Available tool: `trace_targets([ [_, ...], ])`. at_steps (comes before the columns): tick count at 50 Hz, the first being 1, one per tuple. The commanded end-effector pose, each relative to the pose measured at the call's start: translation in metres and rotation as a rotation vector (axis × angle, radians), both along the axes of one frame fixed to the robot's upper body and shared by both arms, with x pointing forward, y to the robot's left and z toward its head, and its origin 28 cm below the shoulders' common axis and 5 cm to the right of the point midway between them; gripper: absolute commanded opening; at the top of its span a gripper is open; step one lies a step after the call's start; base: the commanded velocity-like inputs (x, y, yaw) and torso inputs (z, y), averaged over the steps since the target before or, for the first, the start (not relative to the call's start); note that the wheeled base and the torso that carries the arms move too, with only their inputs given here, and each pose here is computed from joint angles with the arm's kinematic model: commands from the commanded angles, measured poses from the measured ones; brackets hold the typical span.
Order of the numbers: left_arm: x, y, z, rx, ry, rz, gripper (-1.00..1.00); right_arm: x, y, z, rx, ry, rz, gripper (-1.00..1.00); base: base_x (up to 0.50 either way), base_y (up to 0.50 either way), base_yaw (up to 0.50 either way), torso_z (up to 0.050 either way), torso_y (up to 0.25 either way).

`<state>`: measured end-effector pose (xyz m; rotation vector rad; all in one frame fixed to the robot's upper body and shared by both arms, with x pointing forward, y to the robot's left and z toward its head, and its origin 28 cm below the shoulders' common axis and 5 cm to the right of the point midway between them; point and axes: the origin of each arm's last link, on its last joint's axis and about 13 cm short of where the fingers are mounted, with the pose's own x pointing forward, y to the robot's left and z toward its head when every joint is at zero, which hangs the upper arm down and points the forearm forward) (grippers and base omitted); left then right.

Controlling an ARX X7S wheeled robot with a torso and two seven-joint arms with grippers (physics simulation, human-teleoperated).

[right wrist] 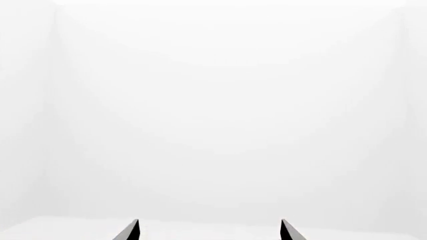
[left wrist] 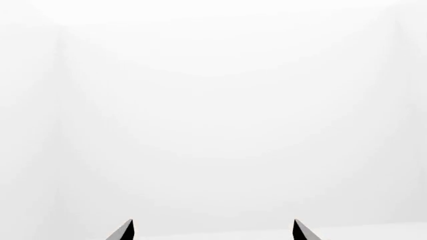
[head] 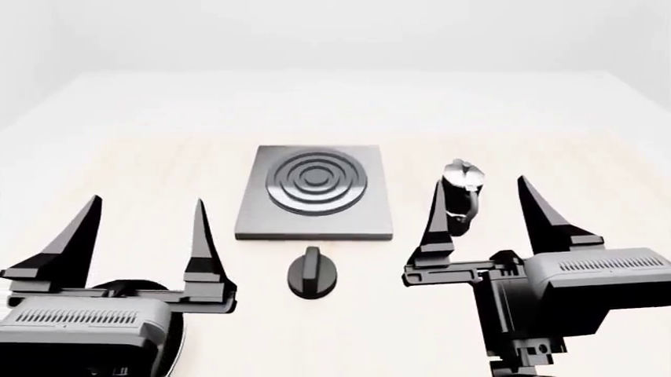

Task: Turn on the stove and put the moka pot on it.

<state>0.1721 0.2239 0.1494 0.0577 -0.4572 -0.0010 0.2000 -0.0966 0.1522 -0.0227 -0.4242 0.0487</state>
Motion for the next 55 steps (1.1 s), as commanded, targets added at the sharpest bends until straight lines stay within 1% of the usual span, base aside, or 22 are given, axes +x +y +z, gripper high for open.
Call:
trace_targets([
  [1,0.0,0.0,-0.001,0.001,0.003,-0.001,1.0,-0.001,0.0,0.001,-0.001,0.0,0.004,1.0,0.27,0.0,0.0,0.0,0.0],
  [9,0.0,-0.001,0.0,0.001,0.004,-0.004,1.0,0.0,0.0,0.002,0.002,-0.001,0.004,1.0,0.27,0.0,0.0,0.0,0.0],
  [10,0.001,0.0,0.0,0.001,0.004,-0.004,1.0,0.0,0.0,-0.005,0.001,0.0,0.004,1.0,0.26,0.0,0.0,0.0,0.0],
  [11,0.001,0.0,0.0,-0.001,0.004,-0.008,1.0,-0.001,0.001,0.001,0.006,0.0,0.008,1.0,0.23,0.0,0.0,0.0,0.0],
  [25,0.001,-0.001,-0.001,-0.001,0.008,-0.012,1.0,-0.001,0.001,0.0,0.005,-0.001,0.012,1.0,0.24,0.0,0.0,0.0,0.0],
  [26,0.001,-0.001,-0.001,-0.001,0.009,-0.012,1.0,-0.001,0.001,-0.008,0.005,0.0,0.011,1.0,0.24,0.0,0.0,0.0,0.0],
  [27,0.001,-0.001,-0.002,-0.002,0.01,-0.011,1.0,-0.001,0.002,-0.009,0.004,-0.004,0.014,1.0,0.23,0.0,0.0,0.0,0.0],
  [29,0.001,0.0,-0.002,-0.003,0.011,-0.012,1.0,-0.002,0.002,-0.003,-0.006,-0.008,0.009,1.0,0.13,0.0,0.0,0.0,0.0],
  [32,0.001,-0.001,-0.003,-0.001,0.018,-0.015,1.0,-0.003,0.002,-0.009,-0.002,-0.013,0.017,1.0,0.0,0.0,0.0,0.0,0.0],
  [34,0.002,-0.002,-0.004,-0.005,0.025,-0.023,1.0,-0.002,0.002,-0.002,-0.001,-0.011,0.021,1.0,0.0,0.0,0.0,0.0,0.0],
  [36,0.006,-0.003,-0.008,-0.035,0.075,-0.055,1.0,-0.002,0.003,-0.001,-0.004,-0.009,0.024,1.0,0.0,0.0,0.0,0.0,0.0],
  [38,0.009,-0.004,-0.011,-0.062,0.116,-0.087,1.0,-0.003,0.002,-0.009,-0.001,-0.008,0.024,1.0,0.0,0.0,0.0,0.0,0.0],
  [40,0.016,-0.006,-0.02,-0.08,0.197,-0.12,1.0,-0.002,0.003,-0.002,-0.002,-0.005,0.024,1.0,0.0,0.0,0.0,0.0,0.0],
  [42,0.019,-0.007,-0.023,-0.091,0.231,-0.147,1.0,-0.003,0.003,-0.009,-0.002,-0.003,0.024,1.0,0.0,0.0,0.0,0.0,0.0],
  [43,0.022,-0.008,-0.026,-0.098,0.267,-0.165,1.0,-0.003,0.002,-0.01,-0.002,-0.005,0.025,1.0,0.0,0.0,0.0,0.0,0.0],
  [44,0.024,-0.008,-0.027,-0.116,0.29,-0.178,1.0,-0.003,0.002,-0.004,-0.001,-0.005,0.025,1.0,0.0,0.0,0.0,0.0,0.0],
  [48,0.033,-0.008,-0.035,-0.115,0.357,-0.201,1.0,-0.003,0.003,-0.001,0.001,-0.009,0.027,1.0,0.0,0.0,0.0,0.0,0.0],
  [50,0.036,-0.008,-0.039,-0.116,0.383,-0.206,1.0,-0.004,0.003,-0.008,0.001,-0.012,0.029,1.0,0.0,0.0,0.0,0.0,0.0],
  [51,0.04,-0.008,-0.045,-0.145,0.408,-0.228,1.0,-0.004,0.003,-0.001,0.001,-0.013,0.031,1.0,0.0,0.0,0.0,0.0,0.0],
  [52,0.041,-0.007,-0.046,-0.154,0.42,-0.23,1.0,-0.004,0.003,0.0,0.001,-0.013,0.031,1.0,0.0,0.0,0.0,0.0,0.0],
  [54,0.044,-0.007,-0.052,-0.187,0.427,-0.271,1.0,-0.004,0.003,-0.008,0.001,-0.014,0.031,1.0,0.0,0.0,0.0,0.0,0.0],
  [55,0.045,-0.007,-0.054,-0.195,0.436,-0.262,1.0,-0.004,0.003,-0.003,0.002,-0.014,0.031,1.0,0.0,0.0,0.0,0.0,0.0],
])
